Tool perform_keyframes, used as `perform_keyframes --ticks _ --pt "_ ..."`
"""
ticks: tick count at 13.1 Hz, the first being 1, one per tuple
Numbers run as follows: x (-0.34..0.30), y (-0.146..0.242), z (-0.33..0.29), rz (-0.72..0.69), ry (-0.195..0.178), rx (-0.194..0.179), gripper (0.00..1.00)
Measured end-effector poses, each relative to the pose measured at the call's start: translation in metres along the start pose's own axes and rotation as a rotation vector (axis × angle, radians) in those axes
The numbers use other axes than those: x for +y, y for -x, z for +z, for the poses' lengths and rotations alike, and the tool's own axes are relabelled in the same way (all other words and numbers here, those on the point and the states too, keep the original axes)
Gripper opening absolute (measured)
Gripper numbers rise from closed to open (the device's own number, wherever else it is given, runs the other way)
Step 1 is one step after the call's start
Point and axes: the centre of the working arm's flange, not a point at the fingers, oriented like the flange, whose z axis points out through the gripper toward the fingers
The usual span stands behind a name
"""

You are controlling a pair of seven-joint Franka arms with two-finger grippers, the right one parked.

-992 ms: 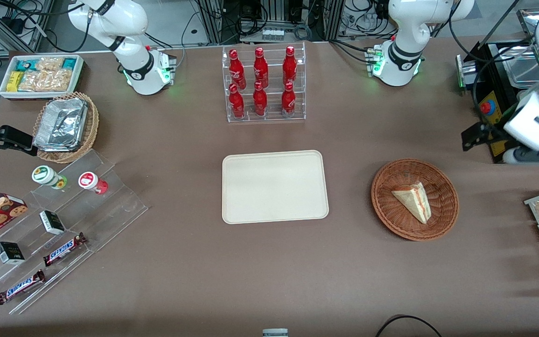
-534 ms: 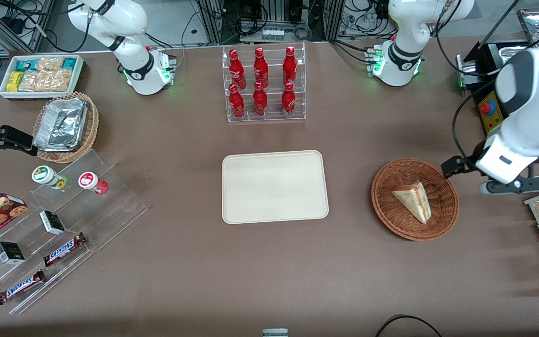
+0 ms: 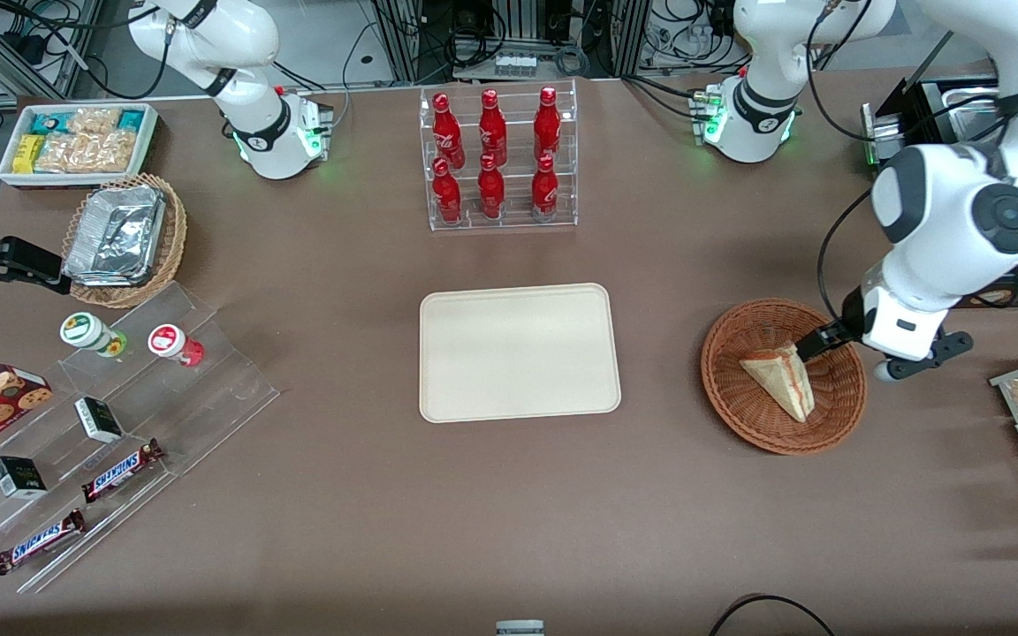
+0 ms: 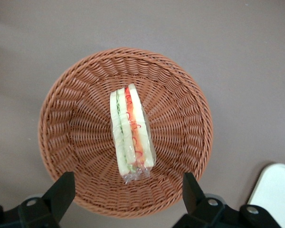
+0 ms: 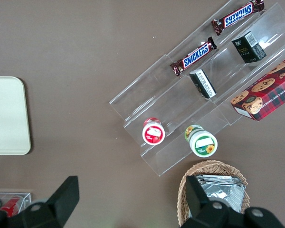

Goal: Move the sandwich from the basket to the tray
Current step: 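Lower the left gripper and close it on the wrapped sandwich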

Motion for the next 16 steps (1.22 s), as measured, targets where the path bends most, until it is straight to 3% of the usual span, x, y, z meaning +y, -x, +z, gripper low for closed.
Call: perform_keyframes --ticks 8,13,15,16 --pt "0.003 0.003 0.083 -0.044 -0.004 -0.003 1.00" --pt "-0.002 0.009 0.107 -0.047 -0.021 -0.032 1.00" --pt "-0.003 0.011 0.110 -0.048 -0.025 -0.038 0.95" --pt "-0.003 0.012 0.111 -0.048 -0.026 -0.039 0.86"
